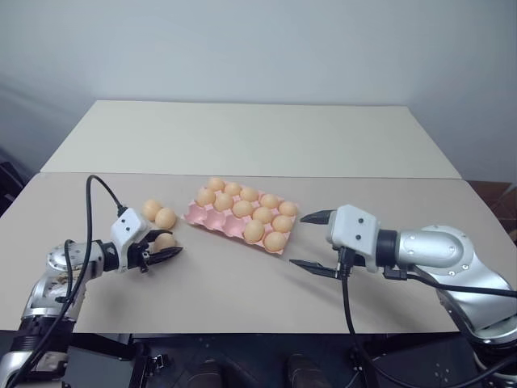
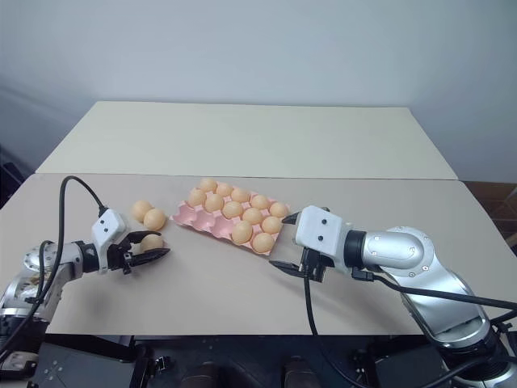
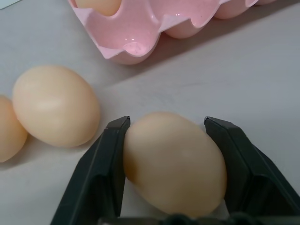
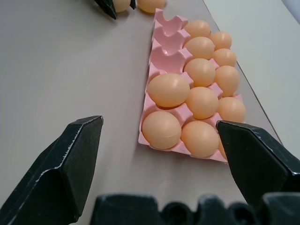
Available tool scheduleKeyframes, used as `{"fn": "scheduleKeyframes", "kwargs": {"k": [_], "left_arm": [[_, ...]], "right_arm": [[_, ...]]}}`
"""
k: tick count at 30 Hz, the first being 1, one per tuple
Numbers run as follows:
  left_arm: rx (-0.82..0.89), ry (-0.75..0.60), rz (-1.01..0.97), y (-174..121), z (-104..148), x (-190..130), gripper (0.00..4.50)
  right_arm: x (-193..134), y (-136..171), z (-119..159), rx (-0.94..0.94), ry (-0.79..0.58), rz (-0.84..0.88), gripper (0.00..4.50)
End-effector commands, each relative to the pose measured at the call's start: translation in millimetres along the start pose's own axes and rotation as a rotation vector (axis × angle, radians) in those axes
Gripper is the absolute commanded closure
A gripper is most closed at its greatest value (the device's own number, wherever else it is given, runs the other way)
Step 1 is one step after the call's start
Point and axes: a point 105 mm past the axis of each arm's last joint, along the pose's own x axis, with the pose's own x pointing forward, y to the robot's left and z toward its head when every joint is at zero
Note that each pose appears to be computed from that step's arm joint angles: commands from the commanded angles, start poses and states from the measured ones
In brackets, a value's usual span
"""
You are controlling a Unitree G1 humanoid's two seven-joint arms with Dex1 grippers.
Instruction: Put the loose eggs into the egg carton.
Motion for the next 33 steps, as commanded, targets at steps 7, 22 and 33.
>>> {"fn": "scheduleKeyframes", "kwargs": {"k": [7,22,33], "left_arm": [[0.016,-0.092,-0.115,-14.1,24.3,-12.3,1.82],[0.132,-0.36,-0.328,-38.8,97.8,47.7,1.82],[0.228,-0.401,-0.386,-40.8,115.9,92.7,1.82]], "right_arm": [[-0.6,-0.5,8.9,-0.05,-0.02,-0.026,0.0],[-3.8,-1.3,21.0,-0.068,-0.043,-0.072,0.0],[-12.0,2.4,32.8,-0.08,-0.038,-0.107,0.0]]}}
